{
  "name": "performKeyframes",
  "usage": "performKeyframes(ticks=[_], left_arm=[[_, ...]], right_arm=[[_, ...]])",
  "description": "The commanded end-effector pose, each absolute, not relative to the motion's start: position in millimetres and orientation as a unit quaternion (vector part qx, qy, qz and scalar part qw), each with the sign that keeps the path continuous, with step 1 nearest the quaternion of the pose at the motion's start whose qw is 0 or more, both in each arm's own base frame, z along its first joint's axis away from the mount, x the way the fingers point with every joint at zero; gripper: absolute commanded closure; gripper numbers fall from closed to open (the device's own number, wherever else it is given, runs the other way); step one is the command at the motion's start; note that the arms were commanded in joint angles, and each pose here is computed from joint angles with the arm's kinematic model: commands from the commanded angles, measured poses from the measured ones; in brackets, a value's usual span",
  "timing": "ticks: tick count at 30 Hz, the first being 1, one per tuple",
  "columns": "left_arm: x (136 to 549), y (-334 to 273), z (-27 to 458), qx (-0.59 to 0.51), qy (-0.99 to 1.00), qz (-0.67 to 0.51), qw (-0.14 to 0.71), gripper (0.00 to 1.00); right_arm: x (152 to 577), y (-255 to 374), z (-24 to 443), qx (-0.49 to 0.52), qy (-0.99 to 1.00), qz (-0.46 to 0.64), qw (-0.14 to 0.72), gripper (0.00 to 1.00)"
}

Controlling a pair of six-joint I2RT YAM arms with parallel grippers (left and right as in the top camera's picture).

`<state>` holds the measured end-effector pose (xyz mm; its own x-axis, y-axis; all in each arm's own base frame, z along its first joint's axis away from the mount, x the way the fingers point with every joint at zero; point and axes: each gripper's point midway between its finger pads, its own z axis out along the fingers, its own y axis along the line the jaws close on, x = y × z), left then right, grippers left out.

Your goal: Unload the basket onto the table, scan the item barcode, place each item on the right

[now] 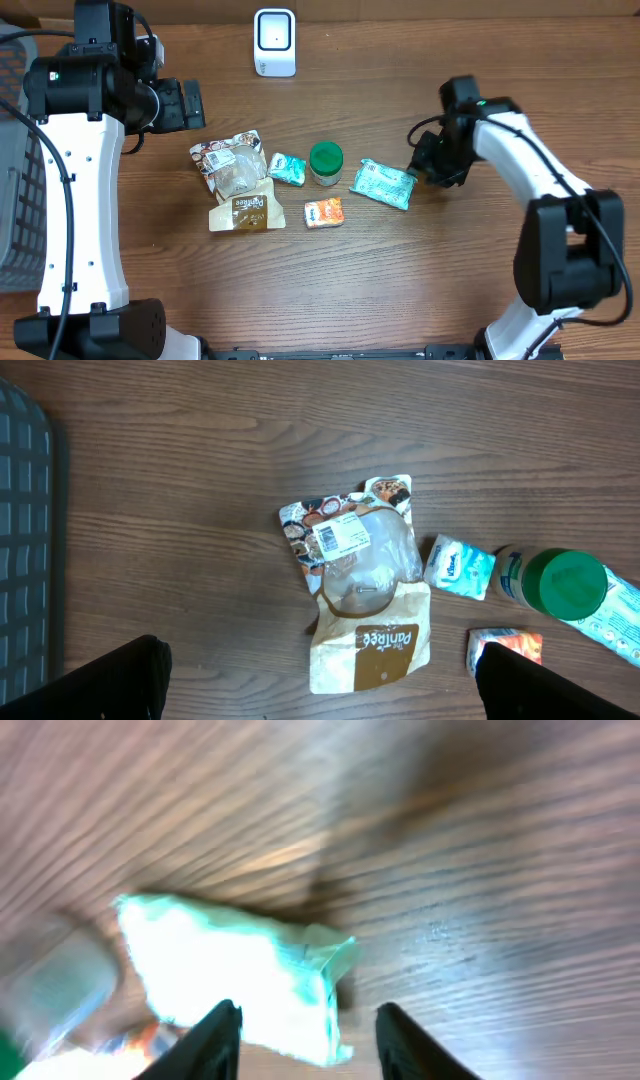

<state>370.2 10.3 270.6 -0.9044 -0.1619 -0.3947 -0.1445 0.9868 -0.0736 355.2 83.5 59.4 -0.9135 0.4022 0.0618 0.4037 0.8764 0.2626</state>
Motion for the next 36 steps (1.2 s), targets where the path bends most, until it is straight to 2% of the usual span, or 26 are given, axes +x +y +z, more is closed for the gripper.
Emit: performKeyframes(ticks=[1,5,12,20,27,29,31,33,36], left_arm=[[372,11,274,-0.070,0.975,-0.018,0.209,0.00],[372,11,274,-0.070,0.975,-0.018,0.209,0.01],[372,11,274,-0.070,0.975,-0.018,0.209,0.00],[372,11,274,-0.070,0.975,-0.018,0.209,0.00],[372,11,274,-0.070,0.975,-0.018,0.209,0.00],[372,11,274,-0.070,0.975,-0.018,0.209,0.01],[372,11,274,-0.070,0.975,-0.018,0.209,0.00],[372,11,274,-0.070,0.975,-0.018,0.209,0.00],[372,11,274,-0.070,0.975,-0.018,0.209,0.00]], right_arm=[[358,80,85,-0.134,-0.971,-0.195,-0.017,0.55],[338,90,76,-0.124,-0.957,-0.259,0.022,0.54],[316,110,45,-0.129,-0.944,-0.300,0.044,0.54],[326,114,3,-0.185,-0.931,-0.316,-0.007,0.54],[333,139,-3,-0.175,-0.926,-0.332,-0.023,0.55],[333,141,-4,-0.181,-0.926,-0.329,-0.022,0.64],[334,140,-5,-0.190,-0.926,-0.326,-0.022,0.80],[336,140,-4,-0.191,-0.925,-0.327,-0.025,0.92],[339,141,-1,-0.188,-0.924,-0.333,-0.030,0.96]])
